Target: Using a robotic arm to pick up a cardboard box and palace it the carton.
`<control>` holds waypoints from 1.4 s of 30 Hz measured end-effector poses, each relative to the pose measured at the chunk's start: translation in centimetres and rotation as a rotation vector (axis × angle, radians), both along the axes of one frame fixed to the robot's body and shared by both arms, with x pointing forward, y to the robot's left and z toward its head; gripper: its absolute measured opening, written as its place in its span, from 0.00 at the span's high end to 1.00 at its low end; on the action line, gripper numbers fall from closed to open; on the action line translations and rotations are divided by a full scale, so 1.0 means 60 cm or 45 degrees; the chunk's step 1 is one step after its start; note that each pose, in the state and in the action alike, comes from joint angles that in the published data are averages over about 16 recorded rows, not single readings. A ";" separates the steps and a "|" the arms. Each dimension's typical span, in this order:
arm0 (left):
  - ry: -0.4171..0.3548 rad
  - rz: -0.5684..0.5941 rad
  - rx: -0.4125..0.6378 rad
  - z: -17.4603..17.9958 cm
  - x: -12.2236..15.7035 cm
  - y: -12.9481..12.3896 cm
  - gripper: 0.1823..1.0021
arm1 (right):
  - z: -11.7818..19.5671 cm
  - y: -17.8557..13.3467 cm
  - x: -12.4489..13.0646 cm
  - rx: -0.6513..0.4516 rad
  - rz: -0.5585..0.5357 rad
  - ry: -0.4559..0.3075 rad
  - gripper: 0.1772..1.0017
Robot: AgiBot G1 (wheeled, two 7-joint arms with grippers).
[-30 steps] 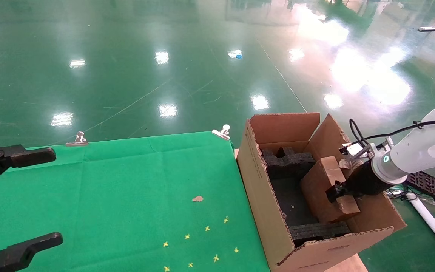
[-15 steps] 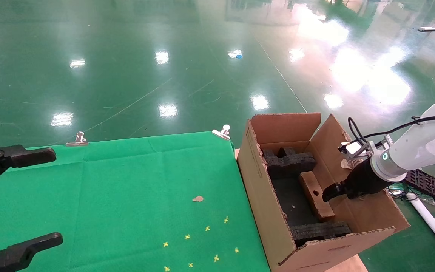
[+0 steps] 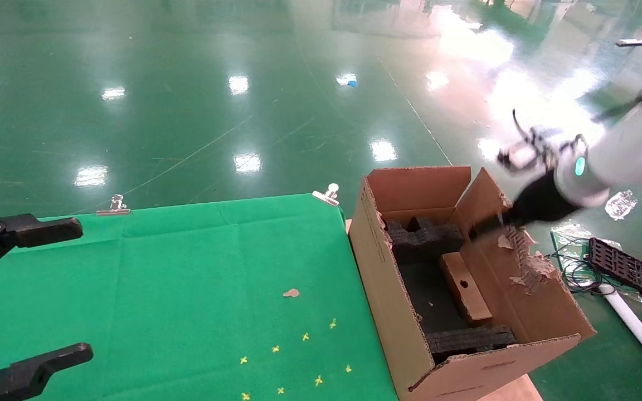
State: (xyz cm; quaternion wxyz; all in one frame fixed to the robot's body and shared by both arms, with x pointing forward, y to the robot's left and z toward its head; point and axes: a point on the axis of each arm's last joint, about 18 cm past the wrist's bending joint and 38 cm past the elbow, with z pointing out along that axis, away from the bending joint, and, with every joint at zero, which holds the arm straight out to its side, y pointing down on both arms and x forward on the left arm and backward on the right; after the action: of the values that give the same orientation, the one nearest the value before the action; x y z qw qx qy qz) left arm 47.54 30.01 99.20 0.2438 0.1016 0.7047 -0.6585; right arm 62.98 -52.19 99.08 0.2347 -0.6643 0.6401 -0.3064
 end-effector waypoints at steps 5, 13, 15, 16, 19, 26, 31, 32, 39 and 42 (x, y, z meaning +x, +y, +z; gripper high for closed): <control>0.000 0.000 0.000 0.000 0.000 0.000 0.00 | 0.091 0.021 -0.010 -0.068 0.086 -0.095 0.03; 0.000 0.000 0.000 0.000 0.000 0.000 0.00 | 0.175 0.050 -0.034 -0.142 0.212 -0.200 0.01; 0.000 0.000 0.000 0.000 0.000 0.000 0.00 | 0.182 0.056 -0.038 -0.148 0.243 -0.214 0.00; 0.000 0.000 0.000 0.000 0.000 0.000 0.00 | 0.183 0.060 -0.039 -0.149 0.261 -0.219 0.00; 0.000 0.000 0.000 0.000 0.000 0.000 0.00 | 0.179 0.074 -0.039 -0.141 0.322 -0.232 0.00; 0.000 0.000 -0.001 0.000 0.000 0.000 0.00 | 0.144 0.121 -0.027 -0.096 0.508 -0.244 0.00; 0.000 0.000 -0.001 0.000 0.000 0.000 0.00 | 0.110 0.170 -0.019 -0.040 0.683 -0.254 0.00; 0.000 0.000 -0.001 0.000 0.000 0.000 0.00 | 0.104 0.180 -0.018 -0.028 0.719 -0.258 0.00; 0.000 0.000 -0.001 0.000 0.000 0.000 0.00 | 0.064 0.244 -0.022 0.058 0.961 -0.301 0.00; 0.000 0.000 -0.001 0.000 0.000 0.000 0.00 | 0.051 0.267 -0.028 0.094 1.058 -0.330 0.00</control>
State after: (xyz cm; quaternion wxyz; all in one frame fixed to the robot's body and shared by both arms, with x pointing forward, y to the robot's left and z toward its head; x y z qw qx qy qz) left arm 47.56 30.03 99.21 0.2438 0.1015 0.7045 -0.6587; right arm 61.33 -36.15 102.11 0.4398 -0.8128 0.2943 -0.2436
